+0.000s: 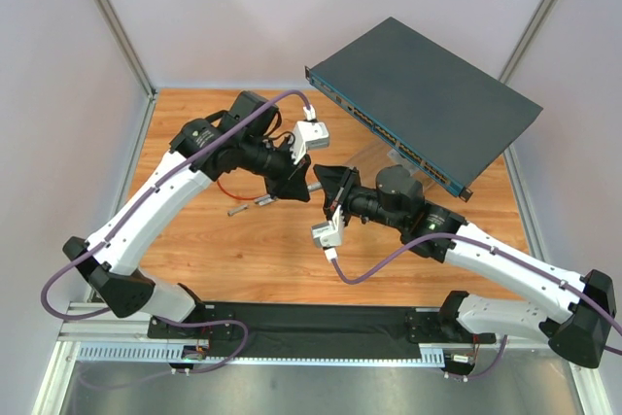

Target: Insert the plug into the switch port

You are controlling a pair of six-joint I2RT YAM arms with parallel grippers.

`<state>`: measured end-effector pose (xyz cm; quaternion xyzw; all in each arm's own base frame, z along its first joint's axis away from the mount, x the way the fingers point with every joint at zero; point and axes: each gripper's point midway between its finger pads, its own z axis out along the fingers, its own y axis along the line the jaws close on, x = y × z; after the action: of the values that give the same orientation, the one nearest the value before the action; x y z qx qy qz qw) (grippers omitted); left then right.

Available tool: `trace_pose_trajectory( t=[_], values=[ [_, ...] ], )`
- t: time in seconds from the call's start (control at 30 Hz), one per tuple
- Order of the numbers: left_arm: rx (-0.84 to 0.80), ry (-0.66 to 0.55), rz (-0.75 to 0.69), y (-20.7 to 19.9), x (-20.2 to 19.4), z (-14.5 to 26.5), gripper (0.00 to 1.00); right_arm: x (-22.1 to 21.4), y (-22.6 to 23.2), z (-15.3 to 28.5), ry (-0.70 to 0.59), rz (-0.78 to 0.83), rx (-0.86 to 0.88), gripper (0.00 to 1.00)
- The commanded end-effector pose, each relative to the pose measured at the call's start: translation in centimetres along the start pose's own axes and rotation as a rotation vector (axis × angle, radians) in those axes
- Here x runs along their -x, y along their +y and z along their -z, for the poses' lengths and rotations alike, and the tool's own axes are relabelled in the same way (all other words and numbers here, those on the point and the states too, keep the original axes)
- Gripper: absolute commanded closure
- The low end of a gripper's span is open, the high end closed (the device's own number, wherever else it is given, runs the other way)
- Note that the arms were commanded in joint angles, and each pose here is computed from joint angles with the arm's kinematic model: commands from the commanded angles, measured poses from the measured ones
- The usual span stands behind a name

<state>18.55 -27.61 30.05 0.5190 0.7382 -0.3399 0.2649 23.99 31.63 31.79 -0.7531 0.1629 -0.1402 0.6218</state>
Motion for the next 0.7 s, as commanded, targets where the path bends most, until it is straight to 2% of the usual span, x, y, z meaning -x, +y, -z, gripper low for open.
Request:
trace_pose_trajectory(
  t=[0.0, 0.03, 0.07, 0.1, 0.17, 0.2, 0.27, 0.3, 0.33, 0.4, 0.57, 0.6, 0.67],
  values=[
    [-0.01, -0.026, -0.03, 0.1, 0.9, -0.4, 0.91, 0.4, -3.2, 1.0, -0.005, -0.01, -0.078, 1.0],
    [-0.011, -0.025, -0.029, 0.1, 0.9, -0.5, 1.0, 0.4, -3.5, 1.1, -0.003, -0.013, -0.086, 0.99],
    [-0.011, -0.026, -0.024, 0.1, 0.9, -0.4, 1.0, 0.4, -3.3, 1.1, -0.002, -0.017, -0.084, 0.99],
    [-0.008, -0.028, -0.019, 0.1, 0.9, -0.4, 1.0, 0.1, -3.6, 1.1, 0.011, -0.019, -0.094, 0.93],
    [0.005, -0.056, -0.019, 0.1, 1.3, -0.1, 1.0, -0.2, -3.2, 1.1, 0.03, -0.026, -0.092, 0.74],
    [0.018, -0.054, 0.008, 0.2, 1.0, -0.3, 1.0, -0.8, -3.3, 1.3, 0.062, -0.033, -0.096, 0.47],
    [0.049, -0.084, 0.007, 0.4, 1.5, 0.2, 1.0, -1.6, -3.6, 1.7, 0.11, -0.087, -0.122, 0.21],
    [0.075, -0.086, 0.019, 0.8, 1.3, 0.2, 1.0, -2.5, -3.7, 2.2, 0.164, -0.107, -0.128, 0.08],
    [0.084, -0.096, 0.026, 0.9, 1.4, 0.3, 1.0, -2.7, -3.6, 2.8, 0.178, -0.129, -0.125, 0.02],
    [0.108, -0.126, 0.027, 1.2, 1.9, 0.7, 1.0, -4.2, -4.1, 4.4, 0.265, -0.198, -0.143, 0.0],
    [0.163, -0.156, 0.043, 2.5, 3.2, 0.8, 1.0, -5.6, -4.3, 8.5, 0.372, -0.379, -0.161, 0.0],
    [0.175, -0.17, 0.027, 2.6, 4.0, 1.1, 1.0, -6.1, -5.4, 9.7, 0.403, -0.434, -0.199, 0.0],
    [0.216, -0.153, 0.008, 4.0, 4.3, 0.8, 1.0, -6.9, -5.0, 11.2, 0.449, -0.594, -0.207, 0.0]
  ],
)
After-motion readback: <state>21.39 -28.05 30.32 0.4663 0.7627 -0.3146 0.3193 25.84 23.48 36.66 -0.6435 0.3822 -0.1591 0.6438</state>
